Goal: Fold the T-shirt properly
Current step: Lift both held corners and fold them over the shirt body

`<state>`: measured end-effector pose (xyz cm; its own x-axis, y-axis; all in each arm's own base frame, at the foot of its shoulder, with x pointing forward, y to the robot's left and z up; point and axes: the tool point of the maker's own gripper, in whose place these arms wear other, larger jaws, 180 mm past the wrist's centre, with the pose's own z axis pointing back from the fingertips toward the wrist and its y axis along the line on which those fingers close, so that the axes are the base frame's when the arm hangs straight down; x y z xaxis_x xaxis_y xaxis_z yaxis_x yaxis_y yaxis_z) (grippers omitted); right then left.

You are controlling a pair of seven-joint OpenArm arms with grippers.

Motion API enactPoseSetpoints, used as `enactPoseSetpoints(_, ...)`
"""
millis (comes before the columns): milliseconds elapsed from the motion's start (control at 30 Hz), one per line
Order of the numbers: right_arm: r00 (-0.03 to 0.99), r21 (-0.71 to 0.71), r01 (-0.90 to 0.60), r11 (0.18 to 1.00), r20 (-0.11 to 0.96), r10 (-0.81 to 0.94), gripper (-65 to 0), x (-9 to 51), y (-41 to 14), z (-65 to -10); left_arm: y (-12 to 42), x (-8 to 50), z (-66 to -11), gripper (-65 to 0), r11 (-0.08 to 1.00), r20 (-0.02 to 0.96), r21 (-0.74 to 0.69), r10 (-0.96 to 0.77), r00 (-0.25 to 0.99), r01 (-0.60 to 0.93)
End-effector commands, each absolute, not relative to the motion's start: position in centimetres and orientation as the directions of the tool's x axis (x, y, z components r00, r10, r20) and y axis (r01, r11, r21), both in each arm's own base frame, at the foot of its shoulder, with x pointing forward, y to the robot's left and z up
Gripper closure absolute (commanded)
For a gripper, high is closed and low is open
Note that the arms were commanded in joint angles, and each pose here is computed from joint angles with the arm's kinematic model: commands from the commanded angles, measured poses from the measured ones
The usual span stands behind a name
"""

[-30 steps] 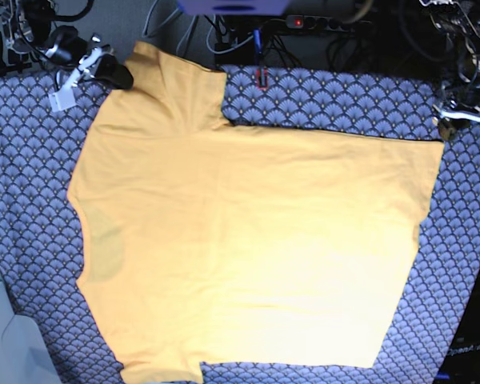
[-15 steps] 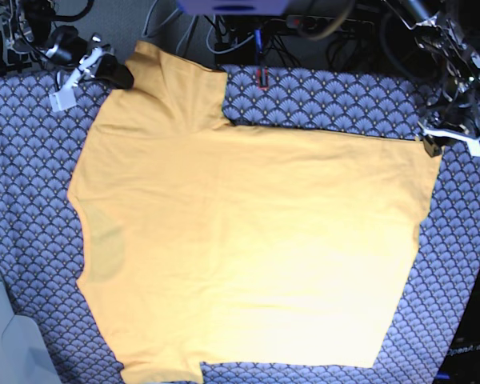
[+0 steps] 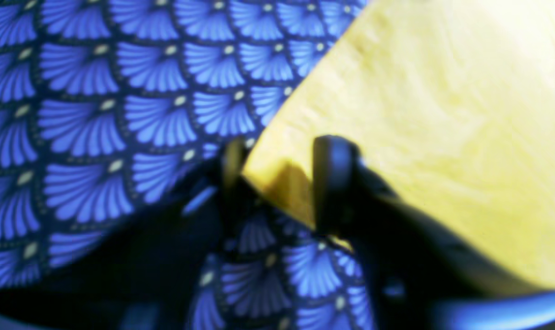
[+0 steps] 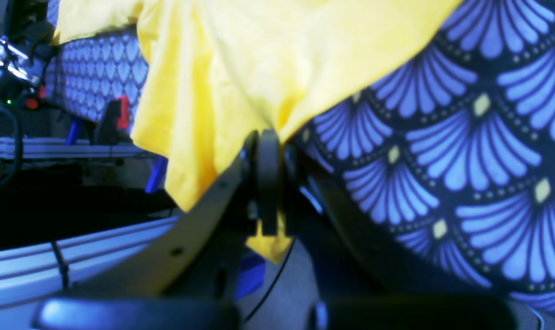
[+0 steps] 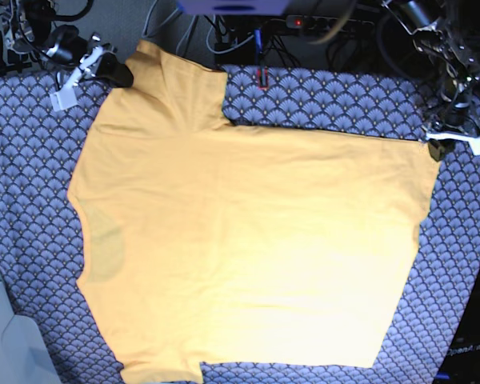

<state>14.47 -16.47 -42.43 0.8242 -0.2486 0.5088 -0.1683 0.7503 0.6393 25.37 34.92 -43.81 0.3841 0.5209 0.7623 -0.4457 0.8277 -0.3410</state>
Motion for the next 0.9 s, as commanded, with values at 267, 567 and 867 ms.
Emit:
enactPoseSetpoints(267, 0.793, 0.618, -0.214, 0.756, 0.562, -0.235, 0.0, 16.0, -17.4, -41.0, 32.2, 23.2, -47.3, 0.0, 0.865, 0.625, -0.29, 0.496, 0.603, -0.41)
enactPoseSetpoints(567, 0.714, 0.523, -0.369, 0.768, 0.689, -0.125, 0.0, 18.6, -17.6, -36.3, 33.9, 23.4, -41.4, 0.0, 0.934, 0.746, -0.153, 0.324, 0.582, -0.324)
enactPoseSetpoints(867, 0.591, 0.406, -0.421, 0.811, 0.801, -0.094, 0.0, 22.8, -20.1, -32.0, 35.9, 26.5, -38.3, 0.0, 0.949, 0.759, -0.104, 0.269, 0.593, -0.298)
